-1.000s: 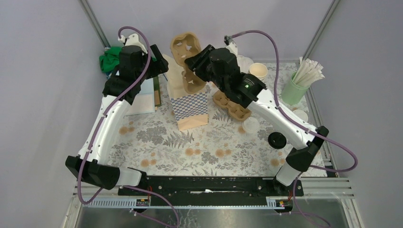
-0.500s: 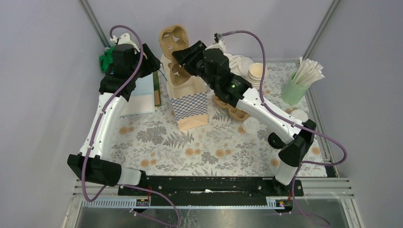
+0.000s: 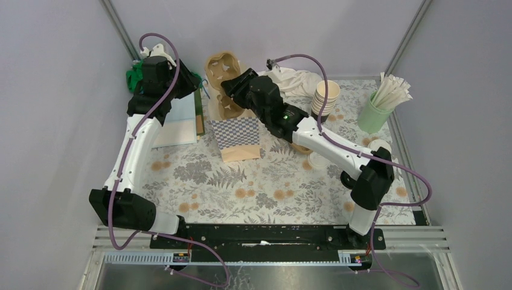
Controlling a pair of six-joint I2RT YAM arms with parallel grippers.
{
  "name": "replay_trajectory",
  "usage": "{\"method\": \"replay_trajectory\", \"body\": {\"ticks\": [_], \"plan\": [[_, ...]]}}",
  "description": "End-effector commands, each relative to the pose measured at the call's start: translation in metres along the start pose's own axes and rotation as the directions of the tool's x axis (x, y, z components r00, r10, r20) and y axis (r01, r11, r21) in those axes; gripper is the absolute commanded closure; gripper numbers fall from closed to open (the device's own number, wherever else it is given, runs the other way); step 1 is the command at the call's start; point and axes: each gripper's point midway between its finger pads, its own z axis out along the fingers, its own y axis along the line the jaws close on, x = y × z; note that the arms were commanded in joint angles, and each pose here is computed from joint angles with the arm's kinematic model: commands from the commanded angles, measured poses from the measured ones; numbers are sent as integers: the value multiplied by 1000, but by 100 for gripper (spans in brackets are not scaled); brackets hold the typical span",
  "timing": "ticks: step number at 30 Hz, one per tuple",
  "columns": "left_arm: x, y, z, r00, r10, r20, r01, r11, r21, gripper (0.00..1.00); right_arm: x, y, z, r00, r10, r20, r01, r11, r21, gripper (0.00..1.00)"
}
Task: Pack the takeout coffee
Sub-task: Place the cup tray in the takeout bag.
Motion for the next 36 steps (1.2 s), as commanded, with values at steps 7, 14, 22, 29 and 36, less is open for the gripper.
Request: {"method": "replay_trajectory", "body": {"ticks": [7, 14, 22, 29, 36], "plan": [[-13, -19, -27, 999, -5, 37, 2, 996, 87, 91, 6, -35, -8, 1000, -12, -8, 13, 987, 157, 76], [-2, -40, -63, 992, -124, -12, 124, 975, 185, 100, 17, -61, -21, 996, -9, -86, 35, 951, 306, 77], [12, -49, -106, 953, -304, -3, 293, 914, 281, 100, 21, -70, -39, 984, -33, -177, 104, 907, 407, 76], [40, -50, -125, 915, -395, -79, 398, 854, 336, 100, 34, -77, -54, 944, -96, -317, 226, 887, 403, 78], [59, -46, -142, 920, -380, -98, 389, 849, 358, 100, 59, -95, -63, 849, -188, -494, 391, 852, 349, 80]]}}
